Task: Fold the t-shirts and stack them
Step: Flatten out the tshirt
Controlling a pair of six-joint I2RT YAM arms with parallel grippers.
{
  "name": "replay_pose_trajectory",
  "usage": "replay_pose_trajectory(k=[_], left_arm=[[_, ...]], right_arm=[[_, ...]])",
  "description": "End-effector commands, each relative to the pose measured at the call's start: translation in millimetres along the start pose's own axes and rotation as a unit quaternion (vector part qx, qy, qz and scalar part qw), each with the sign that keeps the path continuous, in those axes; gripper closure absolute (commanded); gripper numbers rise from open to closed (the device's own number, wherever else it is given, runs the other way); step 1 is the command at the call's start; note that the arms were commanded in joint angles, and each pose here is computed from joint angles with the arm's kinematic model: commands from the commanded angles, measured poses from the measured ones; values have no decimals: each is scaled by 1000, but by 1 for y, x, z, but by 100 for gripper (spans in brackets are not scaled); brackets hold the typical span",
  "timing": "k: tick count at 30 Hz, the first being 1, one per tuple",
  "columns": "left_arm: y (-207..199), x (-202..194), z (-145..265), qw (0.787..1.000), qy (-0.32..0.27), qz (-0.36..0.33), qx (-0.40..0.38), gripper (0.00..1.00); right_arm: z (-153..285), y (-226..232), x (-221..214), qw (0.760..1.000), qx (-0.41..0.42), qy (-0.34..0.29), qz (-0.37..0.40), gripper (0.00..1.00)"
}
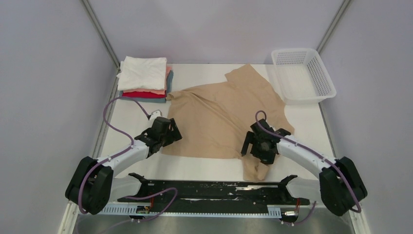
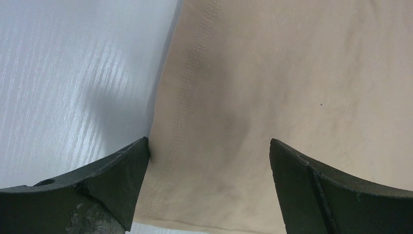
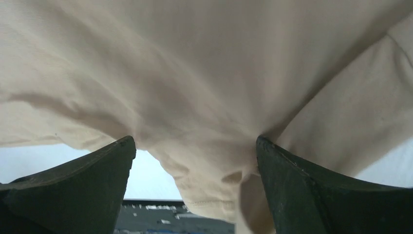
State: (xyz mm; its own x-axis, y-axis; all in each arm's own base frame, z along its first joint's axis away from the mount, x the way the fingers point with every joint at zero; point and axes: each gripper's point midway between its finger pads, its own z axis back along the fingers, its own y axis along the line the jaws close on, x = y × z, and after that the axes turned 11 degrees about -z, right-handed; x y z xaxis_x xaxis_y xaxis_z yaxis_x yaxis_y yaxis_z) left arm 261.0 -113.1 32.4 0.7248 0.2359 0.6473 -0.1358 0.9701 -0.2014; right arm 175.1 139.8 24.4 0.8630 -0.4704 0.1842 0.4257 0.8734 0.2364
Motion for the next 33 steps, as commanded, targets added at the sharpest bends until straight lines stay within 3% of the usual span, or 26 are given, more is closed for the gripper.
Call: replay_pose_trajectory(k=[1, 7, 11, 14, 17, 19, 24, 29, 33], left_arm=[[8, -8, -2, 1000, 10, 2, 16, 0], [14, -3, 0, 999, 1, 0, 33, 0], [16, -1, 1, 999, -3, 0, 37, 0], [15, -2, 1, 999, -1, -1, 36, 0], [15, -5, 0, 999, 2, 1, 34, 0], [13, -6, -1, 1000, 6, 1, 30, 0], [14, -8, -2, 999, 10, 1, 34, 0], [14, -9, -3, 999, 9, 2, 34, 0], [18, -7, -2, 999, 6, 0, 44, 0]], right_arm=[[39, -37, -27, 997, -26, 34, -68, 0], [97, -67, -23, 990, -44, -22, -129, 0], [116, -71, -2, 989, -46, -78, -121, 0], [116, -50, 21, 989, -8, -118, -91, 0], [112, 0, 49, 983, 82, -157, -43, 0], [97, 20, 56, 983, 99, -151, -16, 0], [42, 10, 63, 995, 4, -102, -12, 0], [5, -36, 61, 995, -27, -48, -84, 0], [12, -69, 49, 987, -44, -46, -147, 0]])
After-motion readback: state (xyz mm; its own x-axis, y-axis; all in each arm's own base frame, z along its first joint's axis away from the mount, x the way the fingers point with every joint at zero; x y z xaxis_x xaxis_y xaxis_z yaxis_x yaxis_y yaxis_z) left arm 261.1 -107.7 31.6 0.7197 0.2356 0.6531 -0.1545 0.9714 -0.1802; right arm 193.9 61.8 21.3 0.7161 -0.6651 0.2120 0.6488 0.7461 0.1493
